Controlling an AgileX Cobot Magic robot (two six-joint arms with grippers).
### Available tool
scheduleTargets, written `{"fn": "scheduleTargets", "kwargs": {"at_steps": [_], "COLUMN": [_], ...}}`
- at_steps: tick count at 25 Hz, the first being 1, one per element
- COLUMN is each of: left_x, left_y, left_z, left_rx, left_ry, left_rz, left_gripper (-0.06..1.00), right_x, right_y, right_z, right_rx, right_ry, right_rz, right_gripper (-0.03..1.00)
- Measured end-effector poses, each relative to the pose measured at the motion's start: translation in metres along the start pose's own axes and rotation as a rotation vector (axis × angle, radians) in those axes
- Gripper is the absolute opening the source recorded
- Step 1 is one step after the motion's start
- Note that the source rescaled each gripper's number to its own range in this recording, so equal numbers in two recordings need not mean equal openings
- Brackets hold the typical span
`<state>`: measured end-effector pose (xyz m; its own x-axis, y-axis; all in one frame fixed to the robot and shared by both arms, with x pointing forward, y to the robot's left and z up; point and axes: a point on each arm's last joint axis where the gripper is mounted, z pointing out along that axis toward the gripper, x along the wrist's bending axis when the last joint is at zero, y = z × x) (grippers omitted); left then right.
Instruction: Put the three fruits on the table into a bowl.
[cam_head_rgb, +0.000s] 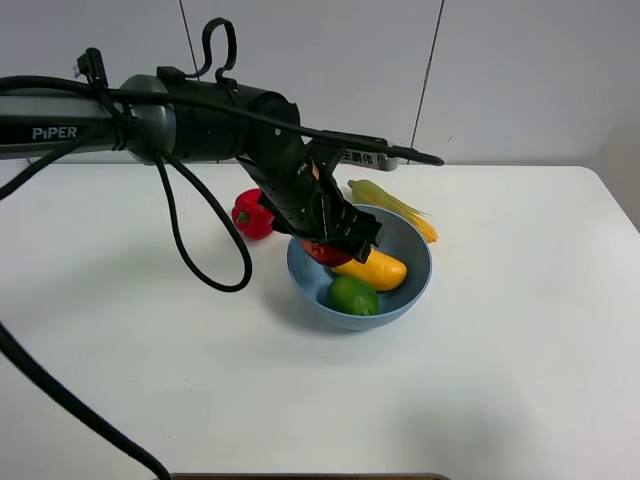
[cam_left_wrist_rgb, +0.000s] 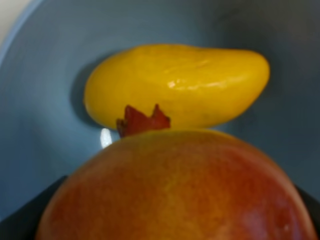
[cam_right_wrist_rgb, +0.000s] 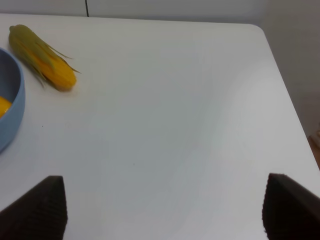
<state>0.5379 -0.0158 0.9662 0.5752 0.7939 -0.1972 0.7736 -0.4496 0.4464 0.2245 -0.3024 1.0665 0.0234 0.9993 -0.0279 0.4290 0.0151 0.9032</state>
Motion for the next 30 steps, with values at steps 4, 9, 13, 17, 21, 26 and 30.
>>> {"fn": "scheduleTargets", "kwargs": {"at_steps": [4, 9, 13, 17, 21, 26, 30], "left_x": [0.002, 0.003, 0.003, 0.002, -0.001, 0.005, 0.021], "left_y": [-0.003, -0.005, -0.005, -0.005, -0.001, 0.005, 0.004], "left_z": [0.011, 0.016, 0.016, 0.011, -0.009, -0.050, -0.086], "left_rx": [0.018, 0.029, 0.029, 0.039, 0.019, -0.002, 0.029], "left_ry": [0.006, 0.009, 0.008, 0.008, 0.000, 0.002, 0.022], "left_rz": [-0.002, -0.003, -0.004, 0.003, 0.017, 0.010, -0.022], "left_gripper": [0.26, 0.38, 0.81, 0.96, 0.98, 0.98, 0.98], "right_x": [0.000, 0.000, 0.000, 0.000, 0.000, 0.000, 0.000], "right_y": [0.000, 0.000, 0.000, 0.000, 0.000, 0.000, 0.000], "right_z": [0.000, 0.000, 0.000, 0.000, 0.000, 0.000, 0.000], "right_rx": [0.000, 0.000, 0.000, 0.000, 0.000, 0.000, 0.000], "right_ry": [0.000, 0.000, 0.000, 0.000, 0.000, 0.000, 0.000], "right_rz": [0.000, 0.000, 0.000, 0.000, 0.000, 0.000, 0.000], "right_gripper": [0.51, 0.51, 0.51, 0.51, 0.51, 0.51, 0.51]}}
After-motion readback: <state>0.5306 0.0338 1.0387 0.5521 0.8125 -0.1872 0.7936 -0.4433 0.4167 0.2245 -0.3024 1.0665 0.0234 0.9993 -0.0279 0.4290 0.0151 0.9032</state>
